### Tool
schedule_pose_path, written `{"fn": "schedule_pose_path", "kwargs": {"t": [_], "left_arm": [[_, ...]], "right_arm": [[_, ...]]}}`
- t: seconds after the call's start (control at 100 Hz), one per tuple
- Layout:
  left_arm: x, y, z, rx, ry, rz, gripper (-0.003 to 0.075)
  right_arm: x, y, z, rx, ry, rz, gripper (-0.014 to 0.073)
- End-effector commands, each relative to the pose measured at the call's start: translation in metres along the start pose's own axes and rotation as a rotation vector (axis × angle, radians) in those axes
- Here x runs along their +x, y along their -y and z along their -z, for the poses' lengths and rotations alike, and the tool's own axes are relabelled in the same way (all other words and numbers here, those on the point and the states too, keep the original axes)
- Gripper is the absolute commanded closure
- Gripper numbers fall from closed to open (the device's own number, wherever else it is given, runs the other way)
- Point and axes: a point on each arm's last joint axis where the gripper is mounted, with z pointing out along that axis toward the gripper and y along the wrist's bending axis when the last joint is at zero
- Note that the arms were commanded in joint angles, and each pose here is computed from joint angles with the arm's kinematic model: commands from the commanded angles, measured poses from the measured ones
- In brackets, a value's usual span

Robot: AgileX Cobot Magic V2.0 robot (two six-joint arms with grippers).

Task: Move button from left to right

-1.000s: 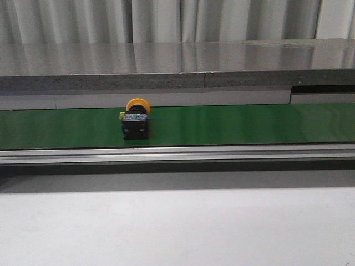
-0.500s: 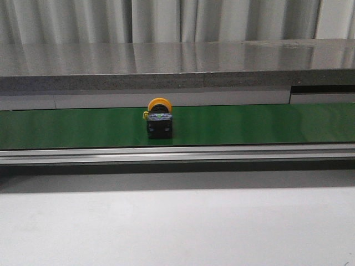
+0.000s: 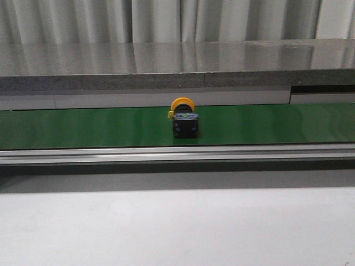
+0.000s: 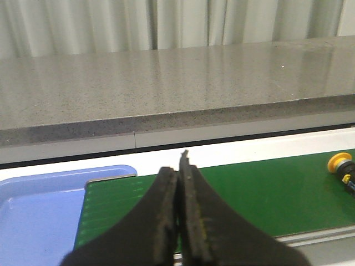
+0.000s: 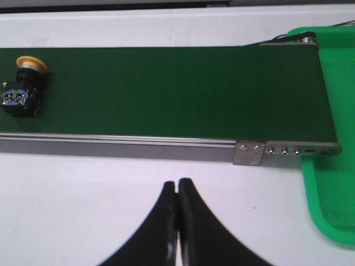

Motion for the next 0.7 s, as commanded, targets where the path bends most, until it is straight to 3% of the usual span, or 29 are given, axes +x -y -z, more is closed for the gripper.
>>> {"fn": "schedule_pose_path", "kwargs": {"t": [0.0,0.16,0.23,0.3,0.49,0.59,0.69], "left_arm": [[-0.0156,-0.0008,0.0009,-0.007,0.092,0.006,0.074],[-0.0156,-0.0008,0.0009,-0.007,0.092,0.006,0.074],[-0.0156,-0.0008,0.0009,-0.007,0.092,0.006,0.074],[-0.0156,-0.0008,0.0009,-0.007,0.092,0.006,0.074],[-0.0156,-0.0008,0.0009,-0.007,0.092,0.006,0.074],[-0.0156,-0.0008,0.0009,-0.007,0.092,0.006,0.074],[-0.0156,-0.0008,0.0009,-0.007,0.092,0.006,0.074]], "right_arm": [[-0.0149,-0.002,-0.0005,-0.012,0.059,-0.007,0.0662],[-0.0147,-0.0019,-0.0016,-0.011,0.053,-0.007,0.0649],[-0.0145,-0.0019,-0.0013,-0.011,0.051,-0.007,0.0592],[-0.014,-0.0019,-0.0014,-0.011,0.046,-0.007,0.0481],[-0.0131,-0.0019,-0.0014,-0.011,0.035,-0.007,0.0038],[-0.0139,-0.0027,-0.0014,-0.02,0.044,-0.018,-0.0062],[-0.0151,-0.0051,-0.0009,-0.047,0.054,-0.047,-0.0059]]}}
